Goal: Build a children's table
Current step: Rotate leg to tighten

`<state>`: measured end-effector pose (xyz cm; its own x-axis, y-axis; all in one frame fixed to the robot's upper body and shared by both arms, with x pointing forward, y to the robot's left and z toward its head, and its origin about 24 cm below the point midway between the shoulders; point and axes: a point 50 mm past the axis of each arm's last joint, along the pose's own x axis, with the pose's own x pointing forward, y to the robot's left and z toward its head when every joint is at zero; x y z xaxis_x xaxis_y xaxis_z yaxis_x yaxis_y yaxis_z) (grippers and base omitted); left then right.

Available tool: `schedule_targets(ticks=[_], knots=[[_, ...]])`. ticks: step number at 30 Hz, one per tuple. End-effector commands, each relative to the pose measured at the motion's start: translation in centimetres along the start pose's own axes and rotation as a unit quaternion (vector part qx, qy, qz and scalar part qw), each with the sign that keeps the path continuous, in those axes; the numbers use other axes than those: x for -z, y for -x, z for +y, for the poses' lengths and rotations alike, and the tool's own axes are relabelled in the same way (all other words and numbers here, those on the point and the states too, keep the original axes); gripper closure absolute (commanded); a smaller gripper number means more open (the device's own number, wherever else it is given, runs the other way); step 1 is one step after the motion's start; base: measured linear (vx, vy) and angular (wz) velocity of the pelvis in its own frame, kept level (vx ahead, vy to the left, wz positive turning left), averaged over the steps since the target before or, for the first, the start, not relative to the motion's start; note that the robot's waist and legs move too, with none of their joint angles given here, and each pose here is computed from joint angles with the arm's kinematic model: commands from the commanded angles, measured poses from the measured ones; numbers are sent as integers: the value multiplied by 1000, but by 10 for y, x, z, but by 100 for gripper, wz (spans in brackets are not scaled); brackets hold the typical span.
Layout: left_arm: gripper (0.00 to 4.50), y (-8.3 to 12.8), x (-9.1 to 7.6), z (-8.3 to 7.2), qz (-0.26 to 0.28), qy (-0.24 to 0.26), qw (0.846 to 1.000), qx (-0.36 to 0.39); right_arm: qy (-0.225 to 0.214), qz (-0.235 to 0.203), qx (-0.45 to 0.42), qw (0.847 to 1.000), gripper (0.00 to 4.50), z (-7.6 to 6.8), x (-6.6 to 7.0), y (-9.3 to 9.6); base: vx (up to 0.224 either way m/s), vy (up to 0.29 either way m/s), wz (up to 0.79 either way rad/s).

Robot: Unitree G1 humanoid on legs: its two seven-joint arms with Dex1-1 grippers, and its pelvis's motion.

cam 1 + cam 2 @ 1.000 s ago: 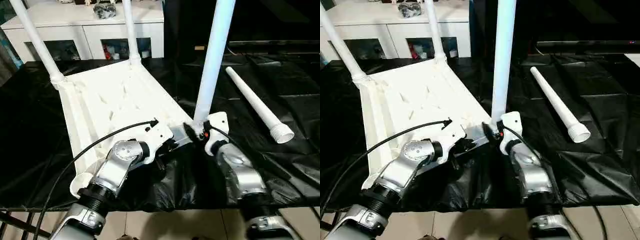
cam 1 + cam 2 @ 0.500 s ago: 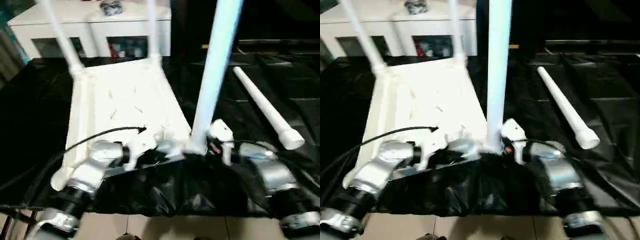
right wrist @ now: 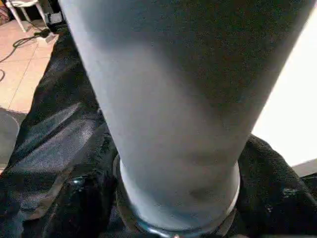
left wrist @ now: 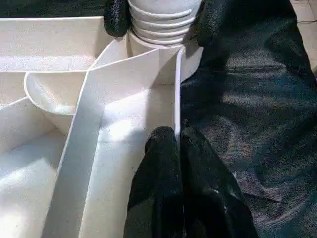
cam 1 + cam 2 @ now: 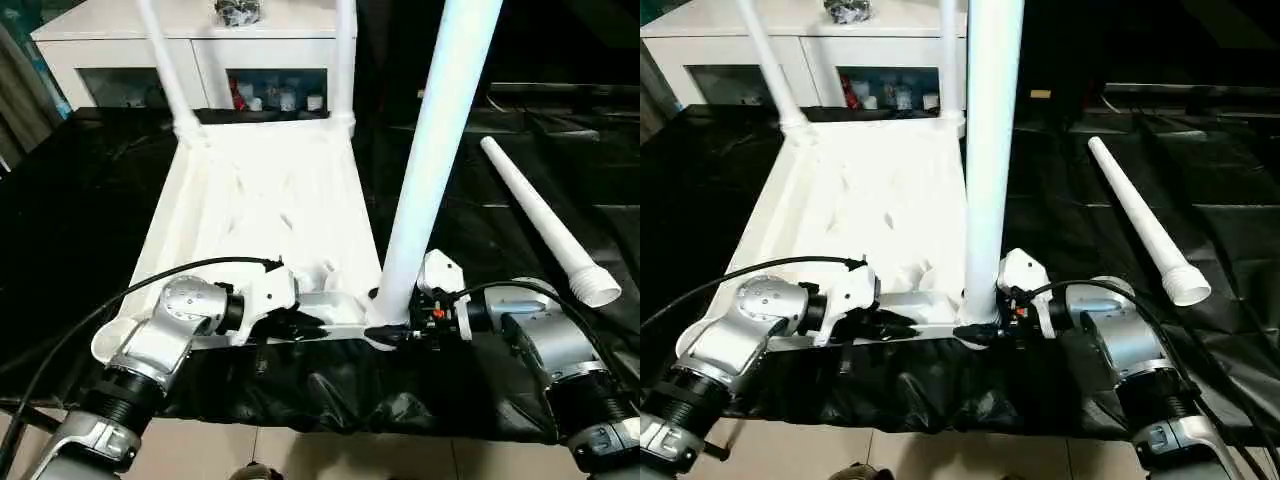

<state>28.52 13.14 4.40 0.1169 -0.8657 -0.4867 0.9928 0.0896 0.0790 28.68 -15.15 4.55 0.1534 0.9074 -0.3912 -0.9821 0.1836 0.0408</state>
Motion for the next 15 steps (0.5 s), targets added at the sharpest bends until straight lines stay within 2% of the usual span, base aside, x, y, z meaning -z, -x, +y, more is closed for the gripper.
schedule_targets(ticks=[1,3,8,10,14,15], knots=[[450,-1,-6,7,0,-6,1000,-18,-1,-10,-59,998,167,16,0,-16,0,0,0],[450,-3,-7,6,-3,-1,1000,-17,-5,-16,-50,999,169,17,1,-17,0,0,0],[450,-15,-9,4,-2,13,999,-36,-31,-40,62,997,173,10,6,-30,0,0,0],[450,-35,-13,5,-8,37,996,-76,-70,-57,198,976,173,-1,10,-46,0,0,0],[450,-52,-19,5,-16,51,993,-108,-110,-77,272,953,174,-4,9,-59,-57,10,-10],[450,-60,-24,5,-23,59,990,-125,-124,-85,304,941,174,-5,7,-66,0,0,0]])
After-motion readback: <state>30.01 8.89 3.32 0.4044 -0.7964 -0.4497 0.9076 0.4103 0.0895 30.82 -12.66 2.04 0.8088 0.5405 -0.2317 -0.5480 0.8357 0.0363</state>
